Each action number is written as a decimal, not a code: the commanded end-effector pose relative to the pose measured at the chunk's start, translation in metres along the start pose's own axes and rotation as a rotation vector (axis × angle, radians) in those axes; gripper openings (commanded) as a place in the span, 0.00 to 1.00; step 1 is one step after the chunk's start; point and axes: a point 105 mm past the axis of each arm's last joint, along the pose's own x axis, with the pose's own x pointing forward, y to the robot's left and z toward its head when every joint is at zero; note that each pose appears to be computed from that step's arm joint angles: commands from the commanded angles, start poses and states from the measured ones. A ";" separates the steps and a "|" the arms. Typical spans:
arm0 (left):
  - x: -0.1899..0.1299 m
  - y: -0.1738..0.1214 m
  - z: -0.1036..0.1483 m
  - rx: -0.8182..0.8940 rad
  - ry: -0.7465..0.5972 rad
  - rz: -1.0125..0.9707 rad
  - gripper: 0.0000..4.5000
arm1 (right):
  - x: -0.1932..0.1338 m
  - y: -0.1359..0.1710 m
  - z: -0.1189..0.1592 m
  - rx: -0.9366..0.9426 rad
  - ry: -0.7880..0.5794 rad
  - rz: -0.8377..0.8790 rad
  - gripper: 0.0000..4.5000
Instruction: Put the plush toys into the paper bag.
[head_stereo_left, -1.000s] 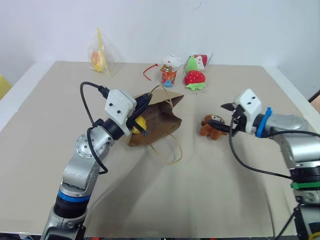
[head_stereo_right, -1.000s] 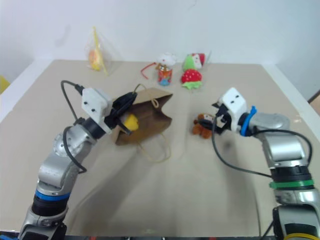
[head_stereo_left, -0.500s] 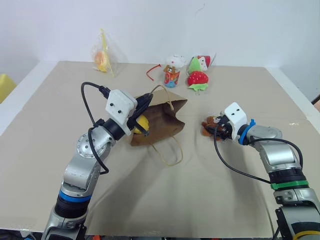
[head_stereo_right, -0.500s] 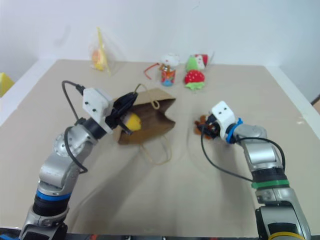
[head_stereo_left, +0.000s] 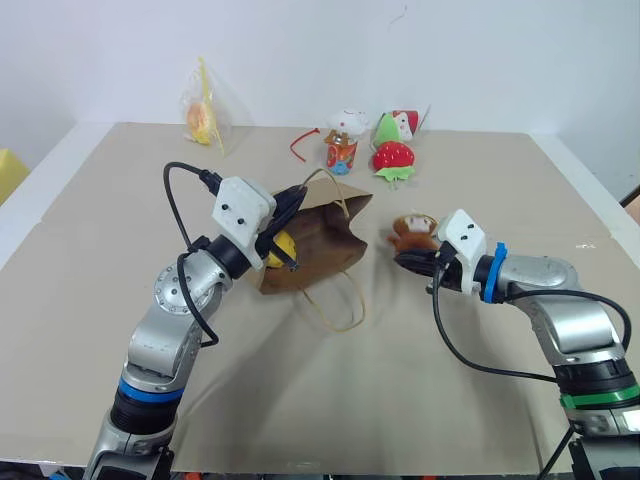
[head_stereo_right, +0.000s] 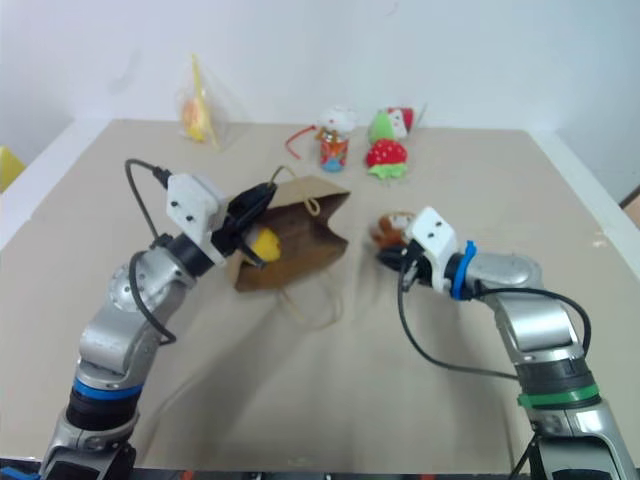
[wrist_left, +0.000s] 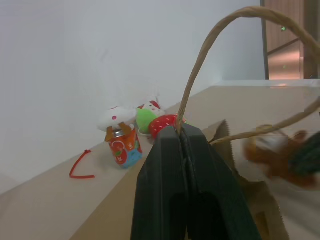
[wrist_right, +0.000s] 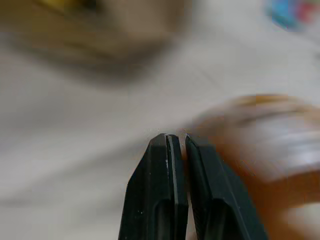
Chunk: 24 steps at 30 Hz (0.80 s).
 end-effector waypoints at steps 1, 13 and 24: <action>0.003 0.000 0.012 0.022 -0.046 -0.002 0.00 | -0.011 0.034 0.055 -0.038 -0.146 0.181 0.10; 0.002 -0.002 0.009 0.021 -0.040 -0.004 0.00 | 0.002 -0.023 0.045 -0.082 -0.104 -0.077 0.36; 0.000 -0.002 0.009 0.023 -0.035 -0.003 0.00 | 0.017 -0.064 0.020 -0.075 -0.025 -0.179 0.97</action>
